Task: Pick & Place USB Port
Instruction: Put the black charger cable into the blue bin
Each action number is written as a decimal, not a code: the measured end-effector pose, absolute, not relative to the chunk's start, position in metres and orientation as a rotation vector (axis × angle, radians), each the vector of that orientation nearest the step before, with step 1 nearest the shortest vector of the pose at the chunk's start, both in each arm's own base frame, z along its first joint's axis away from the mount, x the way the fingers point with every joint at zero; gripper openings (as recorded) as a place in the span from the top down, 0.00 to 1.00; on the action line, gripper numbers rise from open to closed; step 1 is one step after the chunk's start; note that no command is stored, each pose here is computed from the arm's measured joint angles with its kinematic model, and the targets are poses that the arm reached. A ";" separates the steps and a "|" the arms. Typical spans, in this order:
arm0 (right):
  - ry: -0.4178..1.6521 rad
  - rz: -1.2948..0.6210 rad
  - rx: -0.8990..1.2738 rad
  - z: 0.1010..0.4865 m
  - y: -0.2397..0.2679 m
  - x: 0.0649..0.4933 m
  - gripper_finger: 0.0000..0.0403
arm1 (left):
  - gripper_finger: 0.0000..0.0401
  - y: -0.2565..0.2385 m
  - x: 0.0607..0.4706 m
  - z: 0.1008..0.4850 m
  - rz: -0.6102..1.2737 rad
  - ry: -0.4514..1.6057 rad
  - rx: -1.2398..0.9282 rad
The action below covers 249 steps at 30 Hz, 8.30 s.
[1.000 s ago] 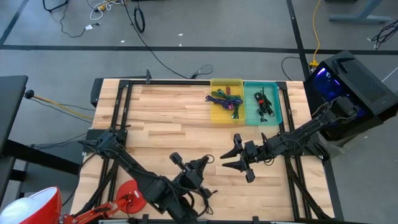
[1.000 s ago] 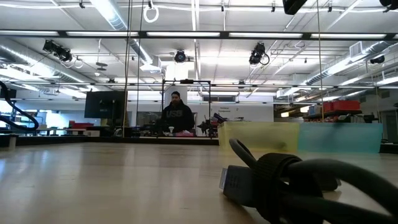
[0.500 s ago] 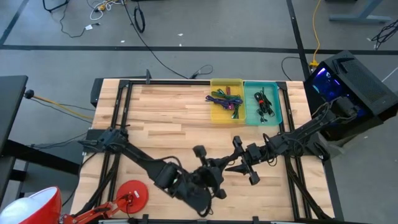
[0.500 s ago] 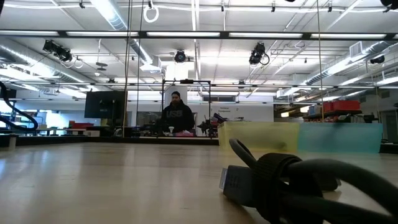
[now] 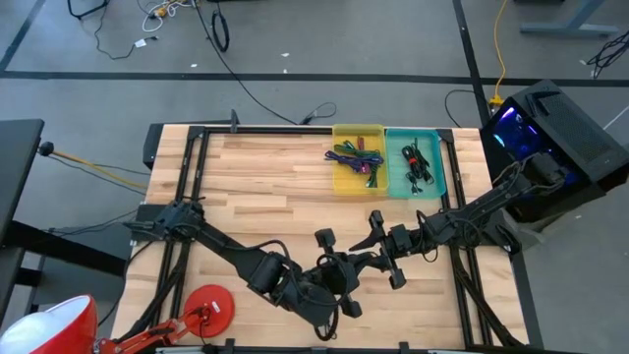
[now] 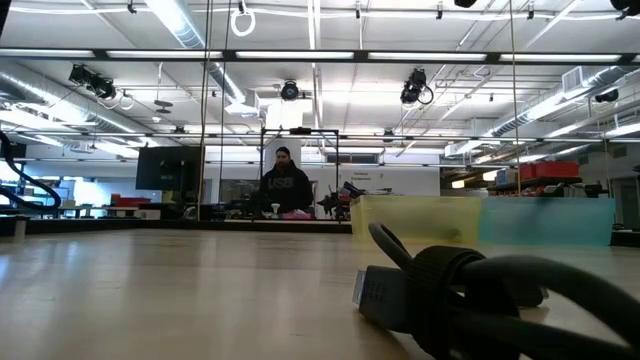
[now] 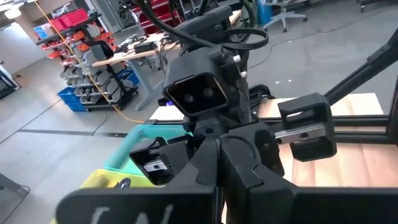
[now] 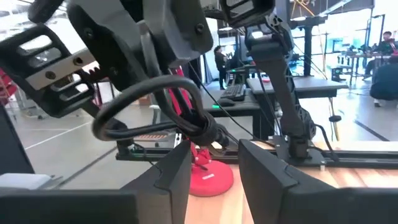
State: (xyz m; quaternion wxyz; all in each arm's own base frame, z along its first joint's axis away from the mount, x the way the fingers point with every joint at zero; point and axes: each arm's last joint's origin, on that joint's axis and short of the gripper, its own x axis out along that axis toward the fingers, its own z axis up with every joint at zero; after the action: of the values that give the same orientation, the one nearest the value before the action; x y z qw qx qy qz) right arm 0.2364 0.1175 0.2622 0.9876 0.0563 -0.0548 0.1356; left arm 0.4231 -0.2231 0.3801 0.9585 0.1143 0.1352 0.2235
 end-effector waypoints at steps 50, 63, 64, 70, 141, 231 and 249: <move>0.640 -0.878 0.392 0.224 -0.097 0.157 0.96 | 0.86 -0.155 0.323 0.327 0.805 0.773 0.483; 0.907 -0.949 0.403 0.190 -0.134 0.148 0.79 | 0.86 -0.134 0.326 0.298 0.871 0.869 0.470; 0.911 -0.956 0.394 0.190 -0.135 0.147 0.74 | 0.86 -0.134 0.326 0.298 0.869 0.873 0.467; 0.885 -0.949 0.410 0.192 -0.138 0.144 0.45 | 0.86 -0.135 0.326 0.298 0.862 0.884 0.459; 0.326 -0.205 0.403 0.261 -0.030 0.192 0.41 | 0.60 -0.221 0.418 0.171 0.057 1.187 -0.461; 0.179 0.021 0.432 0.238 0.004 0.249 0.70 | 1.00 -0.088 0.402 0.344 0.526 0.560 0.155; 0.224 0.043 0.291 0.234 0.005 0.248 0.97 | 0.98 -0.089 0.403 0.342 0.484 0.576 0.141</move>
State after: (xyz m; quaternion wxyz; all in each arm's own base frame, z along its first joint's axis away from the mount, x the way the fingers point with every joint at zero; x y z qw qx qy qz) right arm 0.2480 0.0050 0.2341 0.9829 0.1449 0.1113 0.0213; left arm 0.4032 -0.0889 0.3420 0.9277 0.0688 0.2810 0.2362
